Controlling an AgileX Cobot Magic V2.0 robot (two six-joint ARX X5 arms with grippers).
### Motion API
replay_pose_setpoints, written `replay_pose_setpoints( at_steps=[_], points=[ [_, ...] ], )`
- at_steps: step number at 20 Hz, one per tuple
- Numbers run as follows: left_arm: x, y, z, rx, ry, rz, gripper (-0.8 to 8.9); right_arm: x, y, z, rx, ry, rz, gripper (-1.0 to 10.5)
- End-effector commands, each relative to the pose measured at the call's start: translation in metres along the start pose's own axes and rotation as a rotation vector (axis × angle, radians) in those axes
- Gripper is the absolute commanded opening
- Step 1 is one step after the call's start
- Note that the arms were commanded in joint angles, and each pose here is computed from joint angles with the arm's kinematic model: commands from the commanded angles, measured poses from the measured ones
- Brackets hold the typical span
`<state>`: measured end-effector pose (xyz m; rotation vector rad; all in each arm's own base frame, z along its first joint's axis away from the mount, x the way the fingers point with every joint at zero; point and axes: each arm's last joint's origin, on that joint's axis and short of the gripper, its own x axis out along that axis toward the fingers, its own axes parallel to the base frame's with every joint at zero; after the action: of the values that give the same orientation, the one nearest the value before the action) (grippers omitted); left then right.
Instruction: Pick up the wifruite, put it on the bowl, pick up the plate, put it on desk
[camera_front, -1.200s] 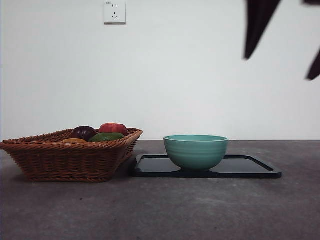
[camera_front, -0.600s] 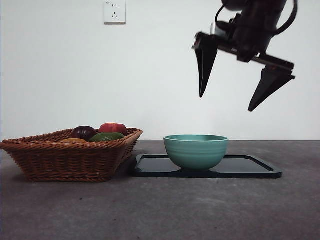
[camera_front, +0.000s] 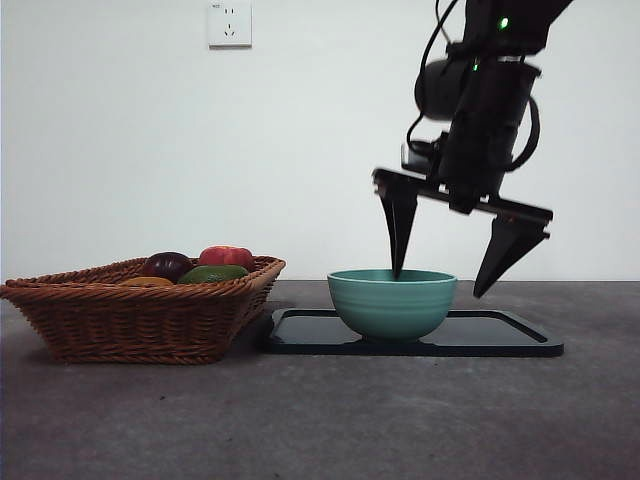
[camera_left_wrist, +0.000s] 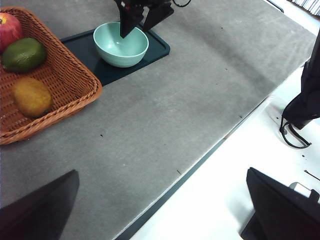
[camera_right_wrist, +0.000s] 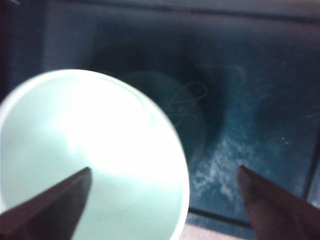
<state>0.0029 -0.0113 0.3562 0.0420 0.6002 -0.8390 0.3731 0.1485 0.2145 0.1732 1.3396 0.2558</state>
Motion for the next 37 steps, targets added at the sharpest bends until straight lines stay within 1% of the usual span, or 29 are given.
replay_pose_setpoints(
  at_steps=[1, 3, 5, 9, 11, 15, 17, 20, 22, 24, 27, 28, 30, 33, 35, 37],
  points=[
    [-0.003, -0.001, 0.002, 0.012, -0.016, -0.009, 5.32, 0.014, 0.001, 0.004, -0.01, 0.021, -0.002, 3.1],
    [-0.003, -0.001, 0.002, 0.012, -0.016, -0.009, 5.32, 0.017, 0.0, 0.004, -0.01, 0.03, -0.005, 1.2],
    [-0.003, -0.001, 0.002, 0.012, -0.016, -0.009, 5.32, 0.017, 0.0, 0.005, -0.011, 0.026, -0.008, 0.2],
    [-0.003, -0.001, 0.002, 0.012, -0.017, -0.009, 5.32, 0.015, 0.0, 0.004, -0.01, 0.024, -0.015, 0.1],
    [-0.003, -0.001, 0.002, 0.012, -0.017, -0.009, 5.32, 0.007, 0.002, 0.002, -0.012, 0.022, -0.014, 0.1],
    [-0.003, -0.001, 0.002, 0.012, -0.017, -0.009, 5.32, -0.031, 0.008, -0.006, -0.03, -0.019, 0.002, 0.1],
    [-0.003, -0.001, 0.002, 0.012, -0.017, -0.009, 5.32, -0.051, 0.013, -0.016, -0.076, -0.012, -0.001, 0.1],
    [-0.003, -0.001, 0.002, 0.012, -0.017, -0.009, 5.32, -0.079, 0.027, -0.042, -0.15, -0.004, -0.069, 0.1],
    [-0.003, -0.001, 0.002, 0.012, -0.017, -0.009, 5.32, -0.093, 0.038, -0.064, -0.214, -0.002, -0.049, 0.1],
    [-0.003, -0.001, 0.002, 0.012, -0.017, -0.009, 5.32, -0.097, 0.042, -0.091, -0.259, 0.015, -0.038, 0.1],
    [-0.003, -0.001, 0.002, 0.012, -0.017, -0.009, 5.32, -0.087, 0.04, -0.129, -0.316, 0.058, -0.033, 0.1],
    [-0.003, -0.001, 0.002, 0.012, -0.017, -0.009, 5.32, -0.081, 0.04, -0.141, -0.333, 0.06, -0.019, 0.1],
    [-0.003, -0.001, 0.002, 0.012, -0.017, -0.009, 5.32, -0.068, 0.04, -0.153, -0.323, 0.055, 0.017, 0.1],
    [-0.003, -0.001, 0.002, 0.012, -0.017, -0.009, 5.32, -0.05, 0.039, -0.157, -0.263, 0.041, 0.056, 0.1],
    [-0.003, -0.001, 0.002, 0.012, -0.018, -0.009, 5.32, -0.042, 0.039, -0.158, -0.211, 0.016, 0.069, 0.1],
    [-0.003, -0.001, 0.002, 0.013, -0.018, -0.009, 5.32, -0.036, 0.036, -0.16, -0.194, 0.019, 0.064, 0.1]
  ],
)
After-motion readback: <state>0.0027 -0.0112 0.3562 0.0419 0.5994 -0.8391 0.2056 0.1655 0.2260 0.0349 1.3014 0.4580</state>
